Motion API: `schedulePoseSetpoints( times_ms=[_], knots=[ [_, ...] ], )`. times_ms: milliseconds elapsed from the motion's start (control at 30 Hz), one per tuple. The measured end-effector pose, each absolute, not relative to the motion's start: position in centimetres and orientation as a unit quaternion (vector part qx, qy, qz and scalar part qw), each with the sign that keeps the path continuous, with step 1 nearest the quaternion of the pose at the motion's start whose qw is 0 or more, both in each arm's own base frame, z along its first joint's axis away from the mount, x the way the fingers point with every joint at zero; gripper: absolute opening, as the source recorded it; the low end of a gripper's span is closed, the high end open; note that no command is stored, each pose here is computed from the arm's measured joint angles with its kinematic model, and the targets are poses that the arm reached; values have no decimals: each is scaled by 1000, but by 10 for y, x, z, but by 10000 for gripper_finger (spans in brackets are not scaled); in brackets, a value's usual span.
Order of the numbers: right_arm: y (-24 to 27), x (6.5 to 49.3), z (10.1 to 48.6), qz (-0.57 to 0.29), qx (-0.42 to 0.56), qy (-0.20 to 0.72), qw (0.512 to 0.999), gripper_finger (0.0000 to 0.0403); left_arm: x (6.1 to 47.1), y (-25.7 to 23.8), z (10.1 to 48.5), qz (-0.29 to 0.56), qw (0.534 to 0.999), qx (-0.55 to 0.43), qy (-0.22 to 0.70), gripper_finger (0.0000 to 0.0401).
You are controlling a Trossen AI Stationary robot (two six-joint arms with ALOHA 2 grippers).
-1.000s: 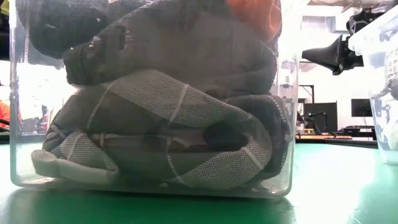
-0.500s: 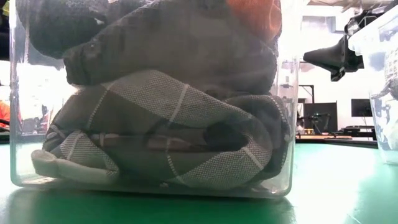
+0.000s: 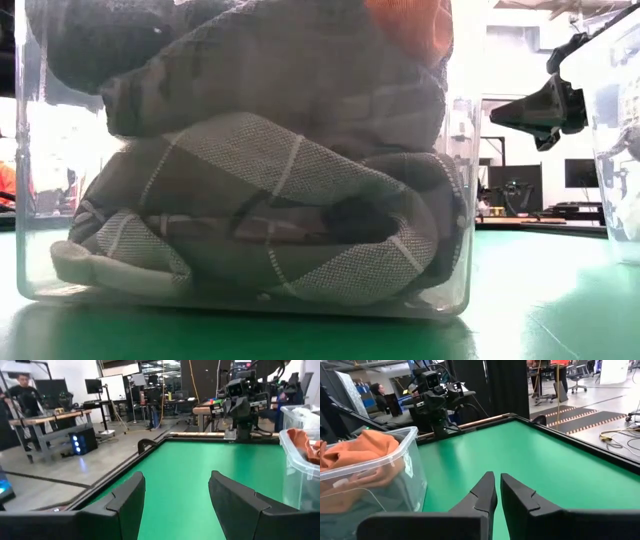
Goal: Sort towels by color in basket
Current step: Return to Home Position
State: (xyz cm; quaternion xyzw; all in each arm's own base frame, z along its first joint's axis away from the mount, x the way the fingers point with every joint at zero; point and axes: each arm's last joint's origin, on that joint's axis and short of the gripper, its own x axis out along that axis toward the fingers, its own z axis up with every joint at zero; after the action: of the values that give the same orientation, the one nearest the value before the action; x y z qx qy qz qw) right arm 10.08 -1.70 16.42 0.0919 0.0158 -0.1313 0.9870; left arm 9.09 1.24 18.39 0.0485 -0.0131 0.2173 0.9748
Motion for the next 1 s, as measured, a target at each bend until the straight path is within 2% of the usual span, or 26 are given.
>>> schedulePoseSetpoints(
  times_ms=[1000],
  knots=[
    [-17, 101, 163, -132, 91, 20, 987, 59, 91, 12, 184, 218, 974, 60, -12, 208]
  ],
)
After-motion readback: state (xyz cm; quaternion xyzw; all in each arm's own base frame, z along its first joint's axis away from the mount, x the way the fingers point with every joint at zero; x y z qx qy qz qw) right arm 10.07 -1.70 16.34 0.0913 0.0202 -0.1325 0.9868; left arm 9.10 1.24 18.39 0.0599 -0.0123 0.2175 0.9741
